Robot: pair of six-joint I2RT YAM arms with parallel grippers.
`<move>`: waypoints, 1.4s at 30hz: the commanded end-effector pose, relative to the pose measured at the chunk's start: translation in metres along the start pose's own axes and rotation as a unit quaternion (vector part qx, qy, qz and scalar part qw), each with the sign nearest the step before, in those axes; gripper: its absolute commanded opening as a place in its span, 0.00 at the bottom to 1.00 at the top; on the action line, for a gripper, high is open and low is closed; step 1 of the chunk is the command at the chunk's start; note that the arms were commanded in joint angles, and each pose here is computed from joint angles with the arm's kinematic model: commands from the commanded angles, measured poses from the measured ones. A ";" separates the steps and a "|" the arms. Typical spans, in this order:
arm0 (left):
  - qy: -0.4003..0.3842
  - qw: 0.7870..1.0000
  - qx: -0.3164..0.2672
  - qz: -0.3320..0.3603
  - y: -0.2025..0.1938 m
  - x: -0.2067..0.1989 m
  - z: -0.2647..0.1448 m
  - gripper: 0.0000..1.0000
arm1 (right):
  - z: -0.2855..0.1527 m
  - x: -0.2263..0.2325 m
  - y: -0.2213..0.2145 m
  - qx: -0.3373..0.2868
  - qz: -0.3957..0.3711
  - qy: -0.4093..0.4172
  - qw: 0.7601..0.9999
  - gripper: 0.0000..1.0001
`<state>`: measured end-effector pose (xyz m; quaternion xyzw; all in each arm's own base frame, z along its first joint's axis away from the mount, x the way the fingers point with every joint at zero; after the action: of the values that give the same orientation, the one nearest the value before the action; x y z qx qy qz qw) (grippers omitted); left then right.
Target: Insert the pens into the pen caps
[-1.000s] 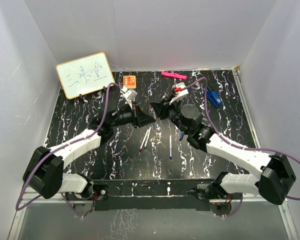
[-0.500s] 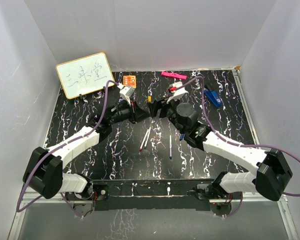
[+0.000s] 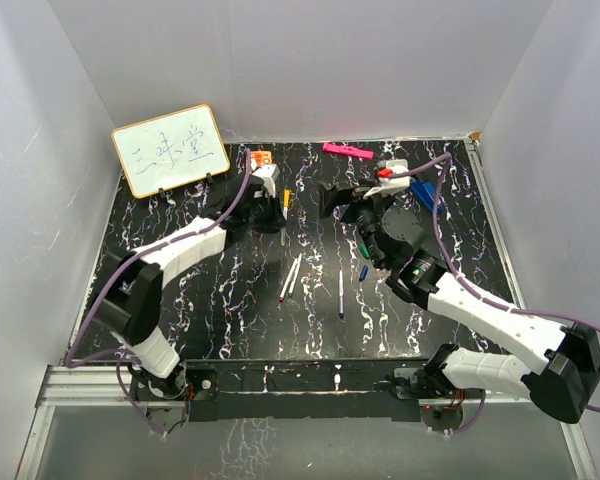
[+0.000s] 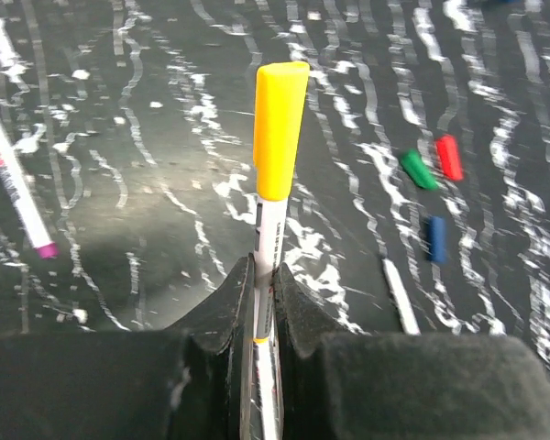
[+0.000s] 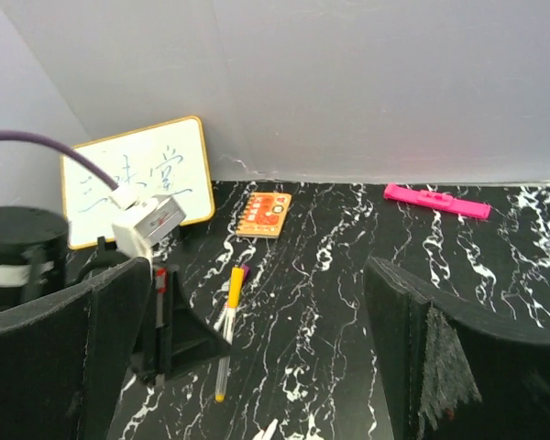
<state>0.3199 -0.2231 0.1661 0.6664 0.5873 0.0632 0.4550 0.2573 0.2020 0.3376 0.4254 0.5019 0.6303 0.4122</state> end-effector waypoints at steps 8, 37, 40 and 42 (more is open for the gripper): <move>0.190 0.981 0.040 0.016 0.018 0.041 0.045 0.00 | -0.011 -0.012 -0.013 0.016 0.012 -0.036 0.999 0.98; 0.258 0.962 0.092 -0.022 0.018 0.086 0.098 0.00 | -0.008 -0.011 -0.034 0.049 0.002 -0.042 0.998 0.98; 0.252 0.963 0.091 -0.026 0.019 0.084 0.098 0.01 | -0.008 -0.010 -0.033 0.049 0.002 -0.040 0.998 0.98; 0.250 0.964 0.088 -0.027 0.022 0.083 0.097 0.03 | -0.007 -0.010 -0.034 0.050 0.001 -0.039 0.998 0.98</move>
<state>0.4189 -0.2029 0.0797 0.6542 0.6984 0.1738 0.2325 0.2557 0.1937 0.2945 0.4734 0.5273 0.5746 0.4095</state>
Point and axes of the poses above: each gripper's point midway between its finger pads, its own z axis out along the fingers, its own x axis along the line the jaws close on, y = z × x, the point moved 7 cm from there along -z, back along the fingers, and after that the axes turned 7 degrees about -z, right-handed, at the moved point
